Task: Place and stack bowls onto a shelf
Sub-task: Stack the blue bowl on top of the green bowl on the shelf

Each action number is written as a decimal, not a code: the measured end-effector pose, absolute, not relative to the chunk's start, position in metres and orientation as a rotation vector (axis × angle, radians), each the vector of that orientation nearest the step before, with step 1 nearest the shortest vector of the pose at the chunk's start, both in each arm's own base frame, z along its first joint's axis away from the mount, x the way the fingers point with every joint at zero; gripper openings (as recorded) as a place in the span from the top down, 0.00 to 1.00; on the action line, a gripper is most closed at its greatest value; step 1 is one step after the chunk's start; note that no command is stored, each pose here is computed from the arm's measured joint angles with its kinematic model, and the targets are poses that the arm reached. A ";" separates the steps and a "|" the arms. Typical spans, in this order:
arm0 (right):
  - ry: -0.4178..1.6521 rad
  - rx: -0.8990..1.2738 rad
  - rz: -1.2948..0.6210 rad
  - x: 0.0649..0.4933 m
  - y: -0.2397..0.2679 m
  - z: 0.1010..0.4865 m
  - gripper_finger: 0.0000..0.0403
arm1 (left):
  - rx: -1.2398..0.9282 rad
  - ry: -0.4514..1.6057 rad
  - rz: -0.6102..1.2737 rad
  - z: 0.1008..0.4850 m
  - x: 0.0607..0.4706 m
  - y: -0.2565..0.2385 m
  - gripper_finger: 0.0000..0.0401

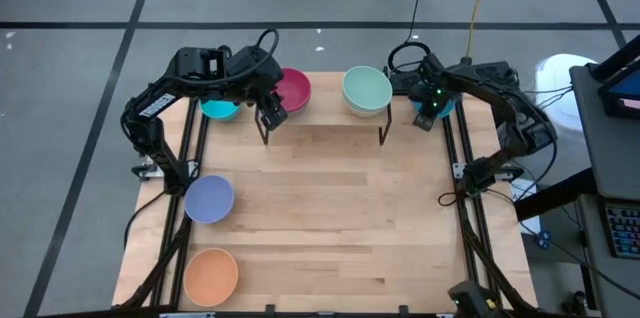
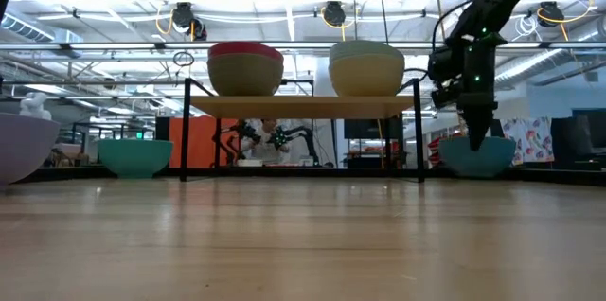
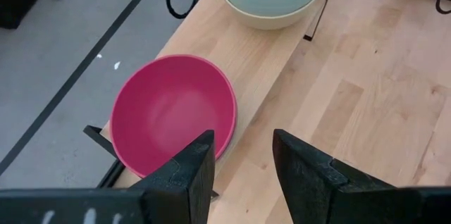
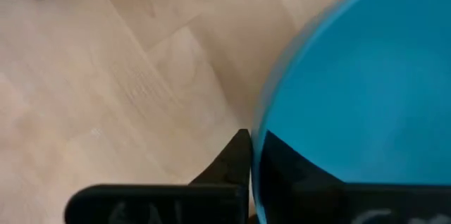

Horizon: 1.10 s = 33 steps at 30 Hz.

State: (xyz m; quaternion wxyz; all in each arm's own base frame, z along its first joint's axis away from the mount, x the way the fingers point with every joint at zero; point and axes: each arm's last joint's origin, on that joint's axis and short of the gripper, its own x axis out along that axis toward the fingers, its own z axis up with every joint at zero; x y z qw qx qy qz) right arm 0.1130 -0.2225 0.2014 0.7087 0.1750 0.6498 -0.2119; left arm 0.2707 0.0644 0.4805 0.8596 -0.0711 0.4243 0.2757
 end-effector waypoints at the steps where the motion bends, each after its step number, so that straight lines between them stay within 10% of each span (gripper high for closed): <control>1: 1.441 0.385 -0.473 0.112 -0.220 0.207 0.99 | -0.149 0.890 0.579 0.481 0.271 0.064 0.63; 22: 1.137 0.014 -0.701 0.114 -0.164 0.422 1.00 | -0.142 0.892 0.575 0.481 0.271 0.064 0.63; 33: 0.954 -0.046 -0.445 0.159 -0.130 0.471 1.00 | -0.146 0.891 0.577 0.481 0.271 0.064 0.63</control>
